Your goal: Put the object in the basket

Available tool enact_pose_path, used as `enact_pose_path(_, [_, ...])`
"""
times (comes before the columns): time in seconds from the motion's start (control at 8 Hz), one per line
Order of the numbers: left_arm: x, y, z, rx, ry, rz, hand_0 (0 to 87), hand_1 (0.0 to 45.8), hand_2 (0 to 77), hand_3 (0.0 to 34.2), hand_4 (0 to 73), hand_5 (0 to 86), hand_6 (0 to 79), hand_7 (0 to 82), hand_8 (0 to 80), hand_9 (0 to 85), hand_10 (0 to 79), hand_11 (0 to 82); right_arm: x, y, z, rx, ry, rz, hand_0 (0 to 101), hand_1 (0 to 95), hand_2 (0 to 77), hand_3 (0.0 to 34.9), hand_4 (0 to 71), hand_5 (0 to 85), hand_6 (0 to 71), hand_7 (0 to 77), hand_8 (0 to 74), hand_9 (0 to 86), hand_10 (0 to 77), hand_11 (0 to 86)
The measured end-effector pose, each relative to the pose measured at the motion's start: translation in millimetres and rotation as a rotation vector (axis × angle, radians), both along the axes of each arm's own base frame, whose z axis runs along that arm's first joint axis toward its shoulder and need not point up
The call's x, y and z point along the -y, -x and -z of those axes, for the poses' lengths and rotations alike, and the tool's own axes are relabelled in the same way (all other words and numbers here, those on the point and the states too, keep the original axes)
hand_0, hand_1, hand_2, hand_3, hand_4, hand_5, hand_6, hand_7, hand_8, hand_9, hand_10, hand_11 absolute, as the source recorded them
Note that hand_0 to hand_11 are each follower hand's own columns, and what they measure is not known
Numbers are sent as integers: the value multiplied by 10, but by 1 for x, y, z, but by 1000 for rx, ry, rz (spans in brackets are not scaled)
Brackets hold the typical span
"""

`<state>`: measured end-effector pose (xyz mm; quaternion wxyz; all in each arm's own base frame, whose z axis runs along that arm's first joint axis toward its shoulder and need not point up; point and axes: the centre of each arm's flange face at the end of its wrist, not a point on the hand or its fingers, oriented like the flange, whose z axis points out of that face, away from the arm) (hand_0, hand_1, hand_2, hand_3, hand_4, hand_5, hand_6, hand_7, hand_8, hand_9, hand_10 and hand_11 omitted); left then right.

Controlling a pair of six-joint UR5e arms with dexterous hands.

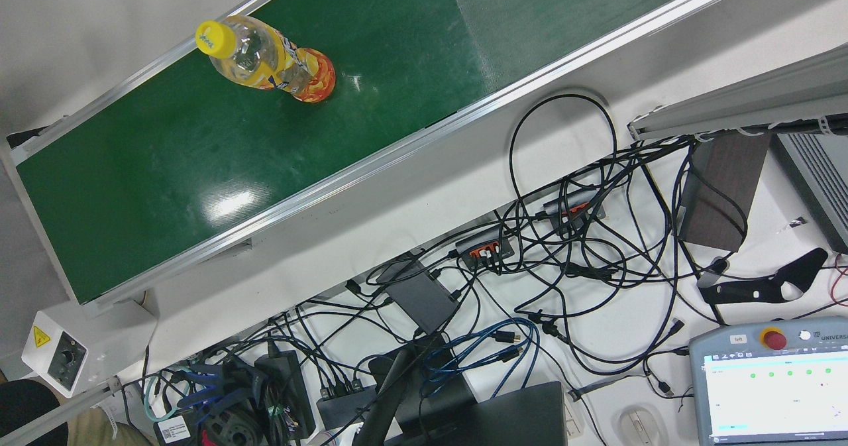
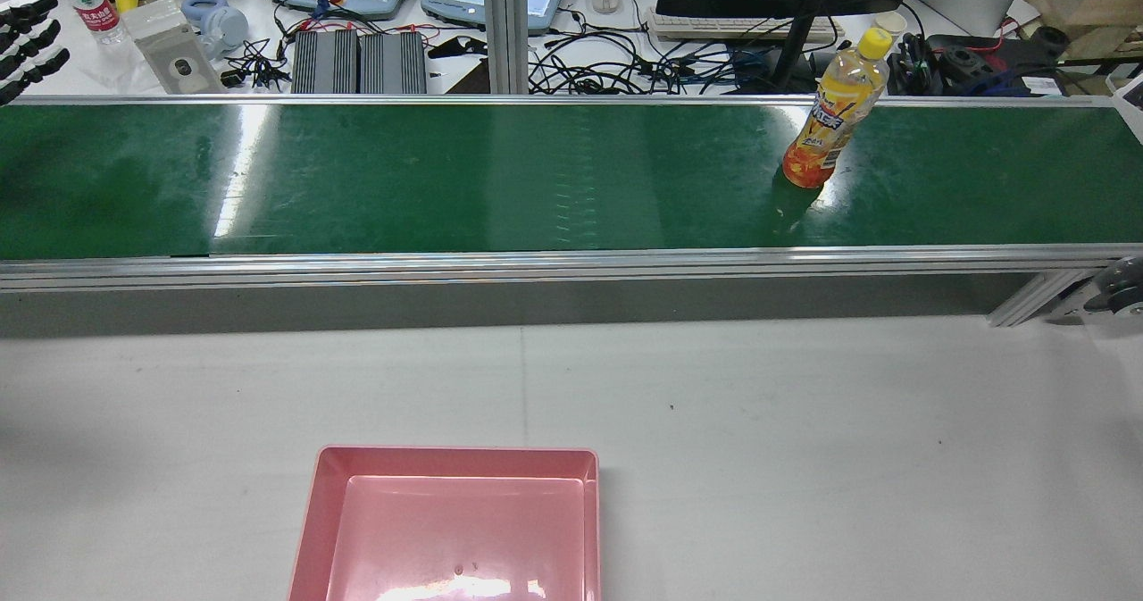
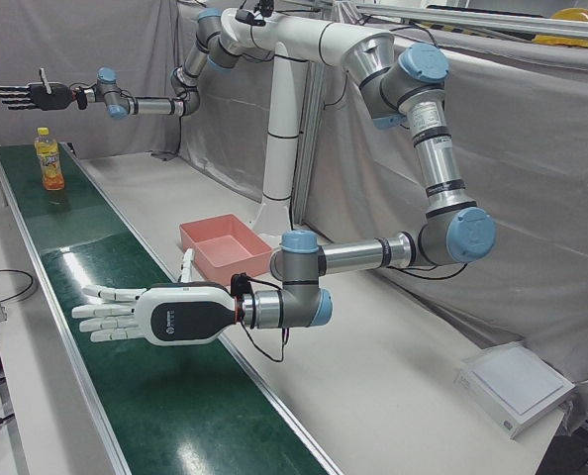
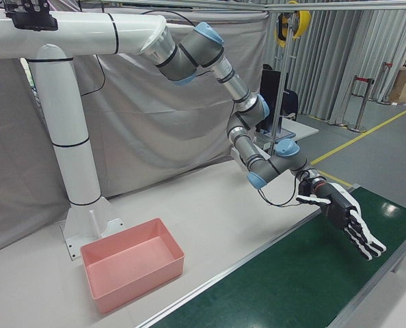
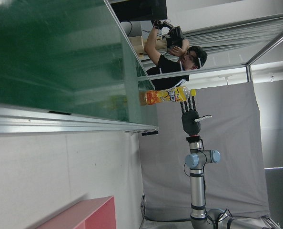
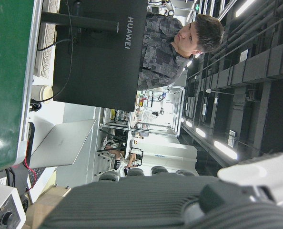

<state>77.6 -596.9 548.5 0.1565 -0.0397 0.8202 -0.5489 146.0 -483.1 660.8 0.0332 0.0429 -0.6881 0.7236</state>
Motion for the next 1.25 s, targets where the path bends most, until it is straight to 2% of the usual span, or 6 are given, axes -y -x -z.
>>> enact_pose_path(1.25, [5, -3, 9, 0, -16, 0, 544, 16, 0, 26, 93, 120, 5, 5, 16, 16, 27, 60, 0, 0, -1, -1, 2, 1, 2, 0, 5, 1, 0, 0, 0, 5, 0, 0, 0, 0])
